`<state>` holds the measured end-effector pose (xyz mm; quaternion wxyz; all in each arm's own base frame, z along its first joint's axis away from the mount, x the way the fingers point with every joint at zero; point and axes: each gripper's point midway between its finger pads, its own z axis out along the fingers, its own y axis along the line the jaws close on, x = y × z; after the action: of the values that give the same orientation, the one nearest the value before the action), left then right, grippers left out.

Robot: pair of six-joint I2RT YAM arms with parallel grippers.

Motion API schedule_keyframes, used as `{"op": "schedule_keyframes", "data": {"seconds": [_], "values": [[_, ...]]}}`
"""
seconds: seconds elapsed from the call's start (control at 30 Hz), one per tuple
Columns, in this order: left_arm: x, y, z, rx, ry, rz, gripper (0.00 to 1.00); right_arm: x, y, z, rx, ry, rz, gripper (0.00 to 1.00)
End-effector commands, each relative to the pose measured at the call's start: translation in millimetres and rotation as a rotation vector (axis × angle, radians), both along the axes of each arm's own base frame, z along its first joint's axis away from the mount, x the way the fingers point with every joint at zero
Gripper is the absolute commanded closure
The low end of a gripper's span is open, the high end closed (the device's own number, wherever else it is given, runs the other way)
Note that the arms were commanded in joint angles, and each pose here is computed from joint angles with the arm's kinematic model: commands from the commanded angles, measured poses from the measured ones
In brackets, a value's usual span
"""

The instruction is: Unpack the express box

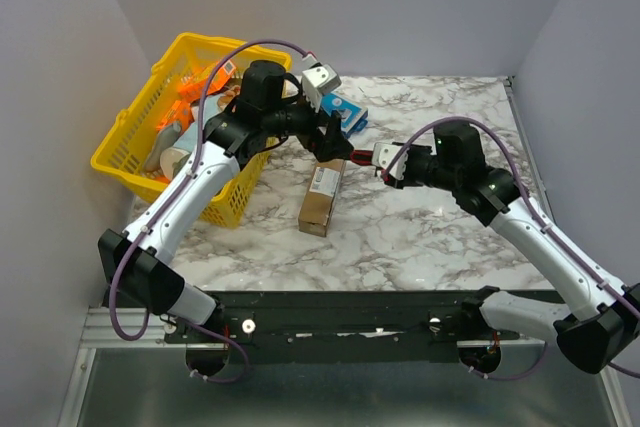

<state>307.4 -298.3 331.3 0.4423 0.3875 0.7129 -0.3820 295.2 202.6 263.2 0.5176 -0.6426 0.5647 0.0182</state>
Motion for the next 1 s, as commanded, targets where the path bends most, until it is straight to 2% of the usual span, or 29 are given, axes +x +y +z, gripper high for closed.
{"op": "schedule_keyframes", "data": {"seconds": [0.0,0.27,0.5,0.8,0.97], "values": [[-19,-13,6,-0.026,0.035,-0.072,0.03,4,1,27,-0.054,-0.096,-0.009,0.8],[-39,-19,-9,-0.003,0.075,-0.109,0.05,-18,32,51,-0.085,-0.218,0.132,0.79],[-48,-15,-18,0.025,0.09,-0.134,0.23,-21,39,52,-0.12,-0.313,0.154,0.8],[-53,-14,-30,0.056,0.096,-0.186,0.32,-19,42,55,-0.121,-0.354,0.162,0.81],[-52,-20,-27,0.063,0.096,-0.24,0.43,-18,45,55,-0.123,-0.385,0.171,0.81]]}}
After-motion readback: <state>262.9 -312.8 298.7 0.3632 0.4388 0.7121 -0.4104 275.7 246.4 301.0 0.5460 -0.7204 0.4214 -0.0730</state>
